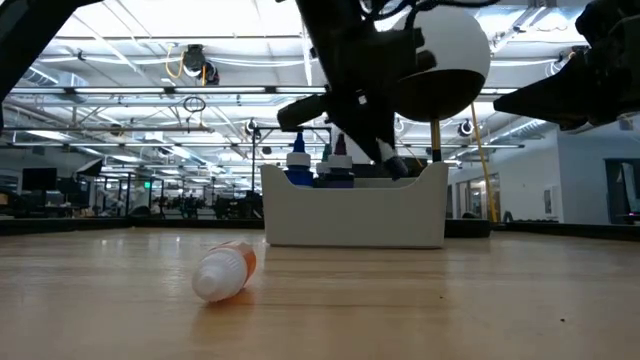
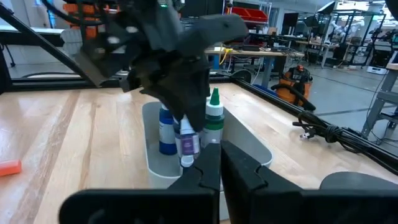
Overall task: Pick & Place food coloring
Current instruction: Put the small purple food coloring bottle into the gray bin
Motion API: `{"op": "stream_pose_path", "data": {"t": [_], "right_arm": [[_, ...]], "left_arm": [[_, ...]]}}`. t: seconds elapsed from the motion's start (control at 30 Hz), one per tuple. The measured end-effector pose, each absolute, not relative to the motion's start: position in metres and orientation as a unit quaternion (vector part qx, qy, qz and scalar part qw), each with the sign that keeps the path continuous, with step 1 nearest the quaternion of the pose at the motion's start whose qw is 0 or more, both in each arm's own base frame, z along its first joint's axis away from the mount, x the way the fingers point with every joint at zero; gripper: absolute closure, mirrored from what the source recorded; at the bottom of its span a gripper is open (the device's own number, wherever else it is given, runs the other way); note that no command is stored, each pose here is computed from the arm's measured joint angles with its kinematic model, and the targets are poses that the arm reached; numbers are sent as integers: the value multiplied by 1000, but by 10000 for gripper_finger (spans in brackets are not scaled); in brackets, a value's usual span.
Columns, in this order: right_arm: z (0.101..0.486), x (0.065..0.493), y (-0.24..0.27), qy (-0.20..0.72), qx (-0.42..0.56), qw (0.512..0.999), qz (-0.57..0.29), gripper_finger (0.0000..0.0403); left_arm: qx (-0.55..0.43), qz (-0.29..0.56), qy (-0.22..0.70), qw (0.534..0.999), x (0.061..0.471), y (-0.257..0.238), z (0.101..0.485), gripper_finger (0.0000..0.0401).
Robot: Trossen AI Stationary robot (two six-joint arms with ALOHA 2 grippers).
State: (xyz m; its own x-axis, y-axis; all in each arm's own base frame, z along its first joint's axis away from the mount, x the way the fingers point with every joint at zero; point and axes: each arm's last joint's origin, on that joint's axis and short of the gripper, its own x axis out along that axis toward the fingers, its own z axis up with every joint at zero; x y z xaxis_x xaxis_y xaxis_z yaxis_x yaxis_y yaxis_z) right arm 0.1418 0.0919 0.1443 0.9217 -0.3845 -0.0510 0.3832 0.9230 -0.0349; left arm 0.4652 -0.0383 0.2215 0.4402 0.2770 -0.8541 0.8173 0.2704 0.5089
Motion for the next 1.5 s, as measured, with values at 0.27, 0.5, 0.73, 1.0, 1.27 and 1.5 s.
{"op": "stream_pose_path", "data": {"t": [0.27,0.5,0.73,1.0,1.27,1.5], "right_arm": [[145,142,92,28,-13,980,-195,402],[145,142,92,28,-15,980,-195,402],[146,142,92,26,-15,980,-195,402],[146,142,92,27,-23,980,-195,403],[146,142,92,26,-22,980,-194,403],[146,142,92,26,-22,980,-194,403]], "left_arm": [[605,-227,462,607,466,-50,223,345],[627,-237,494,554,469,-56,196,346],[666,-237,508,492,477,-57,168,346],[665,-257,496,496,477,-59,166,346],[672,-266,491,486,477,-60,166,346],[672,-266,491,486,477,-60,166,283]]}}
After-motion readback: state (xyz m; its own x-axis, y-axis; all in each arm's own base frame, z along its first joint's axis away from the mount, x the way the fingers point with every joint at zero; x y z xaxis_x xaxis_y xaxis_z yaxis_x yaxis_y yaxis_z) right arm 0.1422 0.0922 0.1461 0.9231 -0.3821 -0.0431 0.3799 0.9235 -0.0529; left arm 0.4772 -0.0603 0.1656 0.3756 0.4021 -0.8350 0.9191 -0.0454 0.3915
